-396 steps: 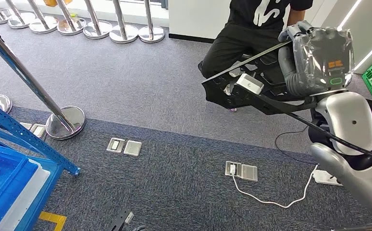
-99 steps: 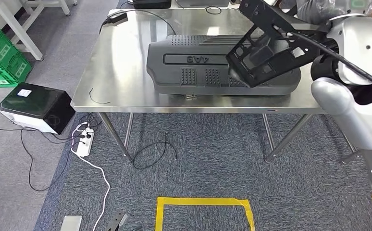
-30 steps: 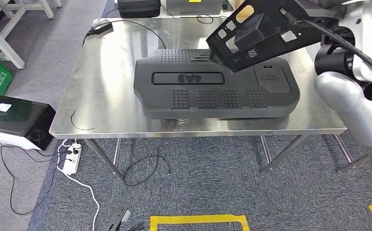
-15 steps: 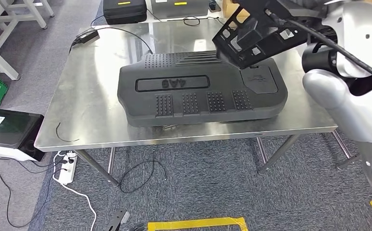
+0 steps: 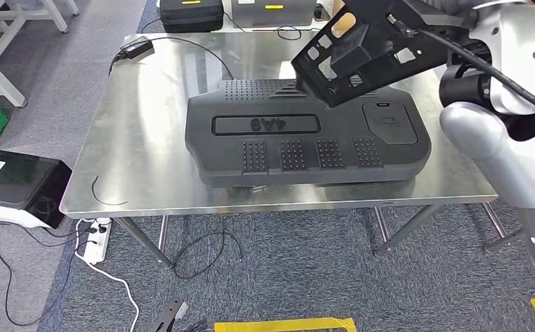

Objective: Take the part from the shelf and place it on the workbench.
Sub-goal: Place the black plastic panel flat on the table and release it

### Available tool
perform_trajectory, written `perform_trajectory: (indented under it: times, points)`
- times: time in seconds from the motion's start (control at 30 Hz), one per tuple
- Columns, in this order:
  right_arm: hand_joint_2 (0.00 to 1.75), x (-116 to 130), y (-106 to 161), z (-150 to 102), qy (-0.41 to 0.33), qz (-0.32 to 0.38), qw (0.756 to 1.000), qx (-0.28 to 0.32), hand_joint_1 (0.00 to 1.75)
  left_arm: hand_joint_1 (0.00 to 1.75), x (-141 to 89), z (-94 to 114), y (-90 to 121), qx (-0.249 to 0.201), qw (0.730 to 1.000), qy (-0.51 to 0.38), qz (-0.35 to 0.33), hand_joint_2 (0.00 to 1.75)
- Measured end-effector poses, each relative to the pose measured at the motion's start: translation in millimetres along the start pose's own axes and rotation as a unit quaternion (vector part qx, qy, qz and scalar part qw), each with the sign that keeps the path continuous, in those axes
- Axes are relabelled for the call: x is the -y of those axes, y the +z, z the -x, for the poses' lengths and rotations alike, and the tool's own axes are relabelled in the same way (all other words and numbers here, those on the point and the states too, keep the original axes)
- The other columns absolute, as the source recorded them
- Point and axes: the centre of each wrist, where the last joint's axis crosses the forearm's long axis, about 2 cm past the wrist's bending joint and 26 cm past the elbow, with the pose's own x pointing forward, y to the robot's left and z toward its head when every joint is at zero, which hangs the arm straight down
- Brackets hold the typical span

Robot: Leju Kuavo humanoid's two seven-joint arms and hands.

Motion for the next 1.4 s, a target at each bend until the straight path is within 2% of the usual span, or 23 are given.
perform_trajectory:
  times: [1.4]
  points:
    - [1.75, -5.2, -0.6, -10.2, -0.019, -0.007, 1.000, 0.009, 1.75, 0.00, -0.5, 2.9, 1.0, -0.002, 1.000, 0.004, -0.003, 1.75]
